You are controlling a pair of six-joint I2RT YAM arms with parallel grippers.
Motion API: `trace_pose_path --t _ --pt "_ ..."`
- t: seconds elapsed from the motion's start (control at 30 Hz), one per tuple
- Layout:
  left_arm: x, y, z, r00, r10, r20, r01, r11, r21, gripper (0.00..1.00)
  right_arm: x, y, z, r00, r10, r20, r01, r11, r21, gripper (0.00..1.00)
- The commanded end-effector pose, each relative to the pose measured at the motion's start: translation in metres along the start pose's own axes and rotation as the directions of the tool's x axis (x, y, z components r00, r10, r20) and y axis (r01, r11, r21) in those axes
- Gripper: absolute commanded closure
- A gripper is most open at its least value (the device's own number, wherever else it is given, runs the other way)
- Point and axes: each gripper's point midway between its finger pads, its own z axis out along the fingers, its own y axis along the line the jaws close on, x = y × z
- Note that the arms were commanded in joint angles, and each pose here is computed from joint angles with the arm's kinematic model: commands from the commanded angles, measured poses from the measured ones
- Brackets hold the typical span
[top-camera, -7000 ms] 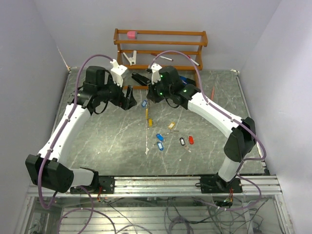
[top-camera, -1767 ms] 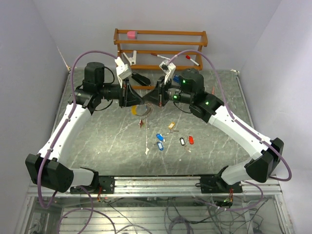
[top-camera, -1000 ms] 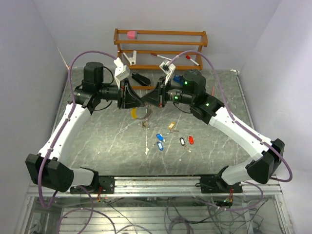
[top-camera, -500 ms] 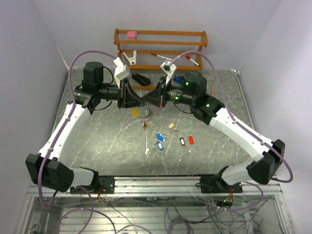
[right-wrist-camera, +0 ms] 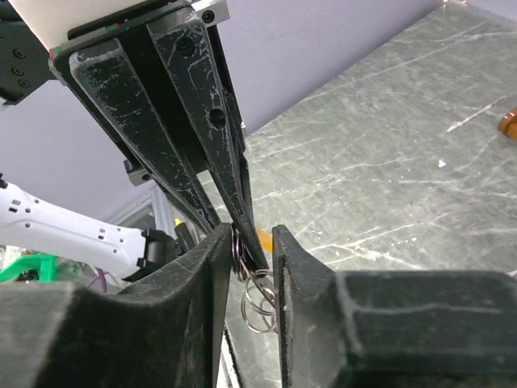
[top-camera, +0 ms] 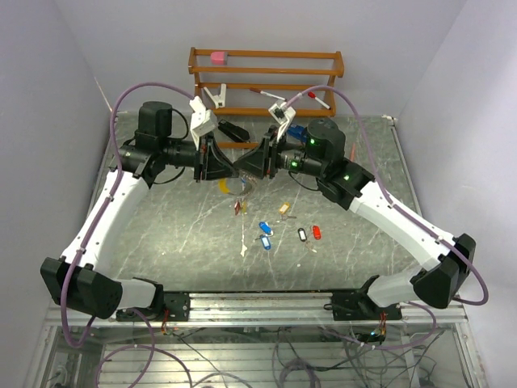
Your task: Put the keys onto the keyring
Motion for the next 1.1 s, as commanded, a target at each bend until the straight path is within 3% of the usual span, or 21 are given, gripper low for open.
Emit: trace_pose_path --t 0.0,0.3,0.57,0.73,0.87,1.07 --pt "0.004 -0.01 -0.002 0.997 0.065 -0.031 -0.064 0.998 0.018 0.93 -0.018 0.005 -0.009 0.997 -0.029 0.07 0.027 0.999 0.023 0.71" --pt "0.013 -0.016 -0.003 0.996 0.08 -0.046 -0.078 0.996 0.041 0.93 -0.029 -0.002 -0.016 0.992 -0.051 0.113 0.042 0.995 0.087 0.64" --pt "0.012 -0.04 -0.008 0.989 0.147 -0.027 -0.142 0.98 0.141 0.93 -0.029 -0.039 -0.048 0.988 -0.11 0.105 0.069 0.939 0.336 0.29" --pt "0.032 -0.023 -0.016 0.961 0.236 -0.147 -0.23 0.971 0.059 0.93 0.0 -0.075 -0.062 0.998 -0.048 -0.034 0.058 0.876 0.479 0.27" --pt "0.049 0.009 -0.026 0.93 0.249 -0.271 -0.282 0.955 -0.091 0.93 0.051 -0.121 -0.09 0.982 0.102 -0.161 0.027 0.762 0.647 0.31" --pt "0.085 0.061 -0.043 0.899 0.165 -0.405 -0.308 0.896 -0.319 0.93 0.149 -0.171 -0.126 0.855 0.413 -0.313 0.007 0.595 0.804 0.42"
